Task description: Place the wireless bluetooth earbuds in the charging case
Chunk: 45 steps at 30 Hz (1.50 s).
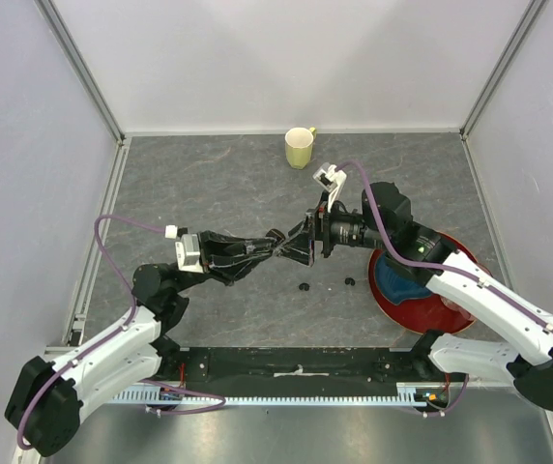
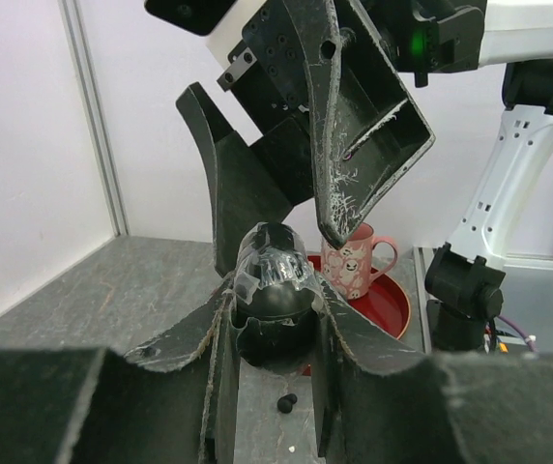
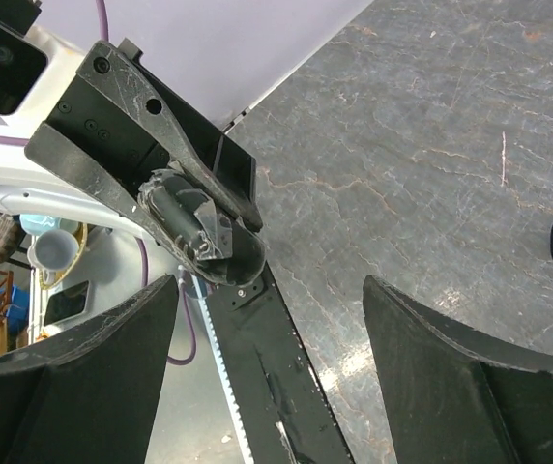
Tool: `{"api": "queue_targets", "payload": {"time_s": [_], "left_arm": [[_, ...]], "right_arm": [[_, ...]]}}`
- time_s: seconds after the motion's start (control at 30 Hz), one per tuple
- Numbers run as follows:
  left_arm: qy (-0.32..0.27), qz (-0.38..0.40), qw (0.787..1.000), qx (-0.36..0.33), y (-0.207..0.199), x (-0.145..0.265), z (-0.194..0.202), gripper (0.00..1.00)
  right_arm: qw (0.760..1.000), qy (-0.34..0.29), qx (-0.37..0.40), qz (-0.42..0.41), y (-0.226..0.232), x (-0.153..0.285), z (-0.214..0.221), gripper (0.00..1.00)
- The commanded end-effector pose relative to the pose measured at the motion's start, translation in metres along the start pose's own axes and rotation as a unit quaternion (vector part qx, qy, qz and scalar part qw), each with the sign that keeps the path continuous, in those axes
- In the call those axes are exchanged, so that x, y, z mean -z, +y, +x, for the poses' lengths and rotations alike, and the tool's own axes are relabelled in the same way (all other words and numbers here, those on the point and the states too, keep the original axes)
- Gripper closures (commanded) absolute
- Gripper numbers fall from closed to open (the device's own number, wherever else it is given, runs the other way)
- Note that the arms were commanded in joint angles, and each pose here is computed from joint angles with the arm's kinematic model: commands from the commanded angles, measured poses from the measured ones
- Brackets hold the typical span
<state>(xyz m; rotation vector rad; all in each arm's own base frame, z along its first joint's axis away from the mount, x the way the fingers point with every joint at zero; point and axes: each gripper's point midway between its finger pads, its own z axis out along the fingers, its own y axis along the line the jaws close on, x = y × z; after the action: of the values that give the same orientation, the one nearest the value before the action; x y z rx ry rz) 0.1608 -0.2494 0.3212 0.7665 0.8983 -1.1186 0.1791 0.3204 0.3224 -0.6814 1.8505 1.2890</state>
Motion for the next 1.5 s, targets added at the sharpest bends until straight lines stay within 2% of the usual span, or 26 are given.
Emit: {"api": "queue_targets", "payload": {"time_s": [0.0, 0.37, 0.87, 1.47], "left_arm": [[-0.031, 0.035, 0.999, -0.023, -0.010, -0.009, -0.024, 0.98], [-0.028, 0.080, 0.996, -0.020, -0.023, -0.012, -0.028, 0.98], [-0.001, 0.112, 0.994, -0.011, -0.035, -0.008, -0.019, 0.98], [0.005, 0.059, 0.998, -0.004, -0.021, -0.003, -0.009, 0.98]], "right_arm": [[0.999, -0.017, 0.030, -0.009, 0.010, 0.000, -0.016, 0.16], [0.998, -0.036, 0.007, 0.046, -0.012, -0.006, -0.019, 0.16], [0.995, -0.086, -0.033, 0.051, -0.011, -0.006, -0.036, 0.15], [0.993, -0.108, -0.042, 0.024, 0.002, -0.002, -0.046, 0.14]]}}
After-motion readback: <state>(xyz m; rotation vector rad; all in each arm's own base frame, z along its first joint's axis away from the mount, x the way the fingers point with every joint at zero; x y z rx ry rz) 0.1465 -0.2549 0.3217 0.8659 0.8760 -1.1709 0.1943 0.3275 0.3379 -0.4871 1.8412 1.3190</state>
